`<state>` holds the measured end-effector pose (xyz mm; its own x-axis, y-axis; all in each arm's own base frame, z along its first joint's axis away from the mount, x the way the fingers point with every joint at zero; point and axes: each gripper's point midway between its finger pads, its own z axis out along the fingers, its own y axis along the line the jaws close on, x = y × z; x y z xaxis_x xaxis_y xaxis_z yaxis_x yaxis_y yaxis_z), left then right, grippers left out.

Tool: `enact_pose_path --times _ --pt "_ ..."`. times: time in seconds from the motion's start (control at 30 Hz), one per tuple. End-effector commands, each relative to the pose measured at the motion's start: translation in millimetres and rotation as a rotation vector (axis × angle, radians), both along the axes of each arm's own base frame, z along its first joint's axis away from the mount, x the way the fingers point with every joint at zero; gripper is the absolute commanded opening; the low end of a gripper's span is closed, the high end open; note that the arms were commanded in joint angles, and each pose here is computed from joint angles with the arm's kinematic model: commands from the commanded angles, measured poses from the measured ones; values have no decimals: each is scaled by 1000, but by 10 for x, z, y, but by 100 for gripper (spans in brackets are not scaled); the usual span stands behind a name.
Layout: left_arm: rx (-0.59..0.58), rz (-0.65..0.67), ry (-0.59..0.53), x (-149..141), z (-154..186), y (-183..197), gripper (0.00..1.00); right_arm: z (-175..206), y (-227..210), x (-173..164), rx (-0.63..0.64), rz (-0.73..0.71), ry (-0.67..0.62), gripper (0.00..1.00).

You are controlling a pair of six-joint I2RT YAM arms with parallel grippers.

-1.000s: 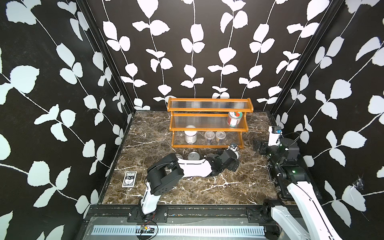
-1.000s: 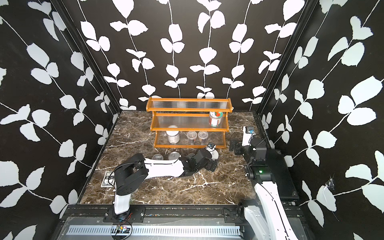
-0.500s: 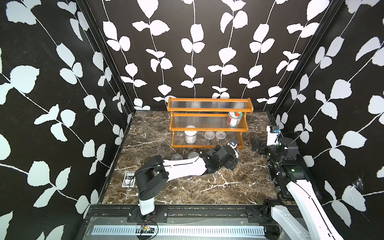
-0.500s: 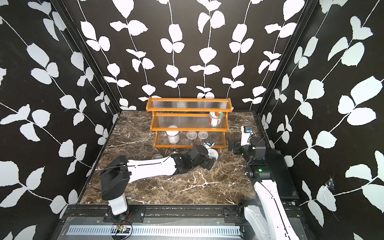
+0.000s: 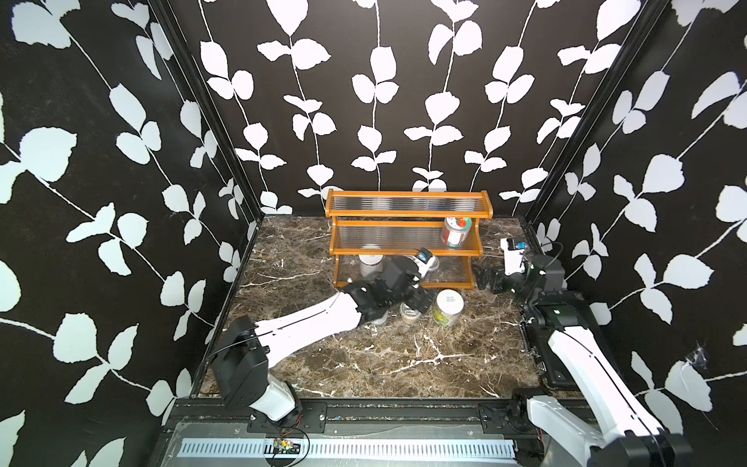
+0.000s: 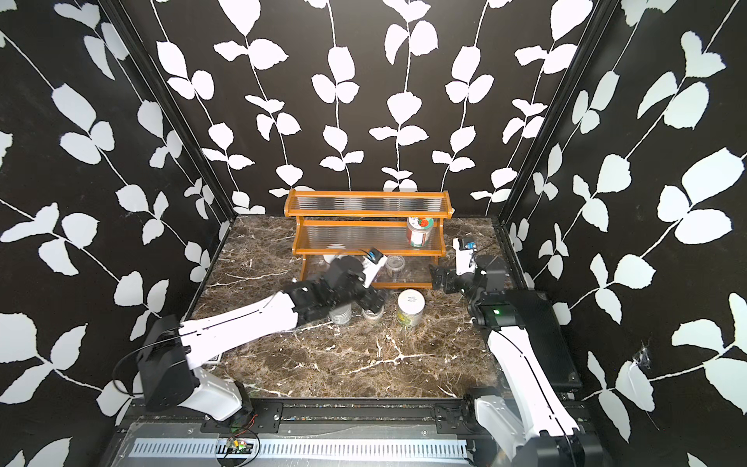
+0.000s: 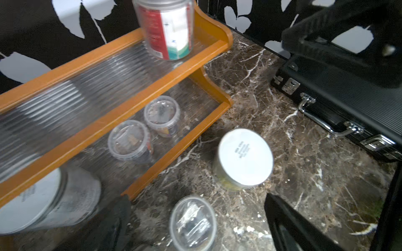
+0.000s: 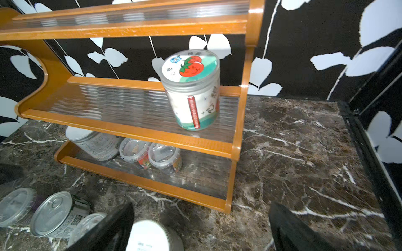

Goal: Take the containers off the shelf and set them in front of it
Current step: 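Pick up a container from the shelf.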

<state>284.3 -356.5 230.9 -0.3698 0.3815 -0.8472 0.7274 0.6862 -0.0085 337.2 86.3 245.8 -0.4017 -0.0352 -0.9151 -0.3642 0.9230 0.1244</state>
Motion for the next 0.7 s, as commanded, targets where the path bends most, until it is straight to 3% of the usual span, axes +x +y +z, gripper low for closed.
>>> enact_pose_path --times 0.0,0.17,0.3,0.67 --pt "-62 -64 -26 34 289 271 99 406 223 117 32 62 -124 100" --pt "-132 -40 -64 178 516 679 99 385 365 213 37 67 -129 100" --pt "-226 53 -94 340 601 1085 99 392 396 336 30 42 -145 100" --pt "-386 155 -82 535 539 1507 99 489 402 814 18 -34 -198 100"
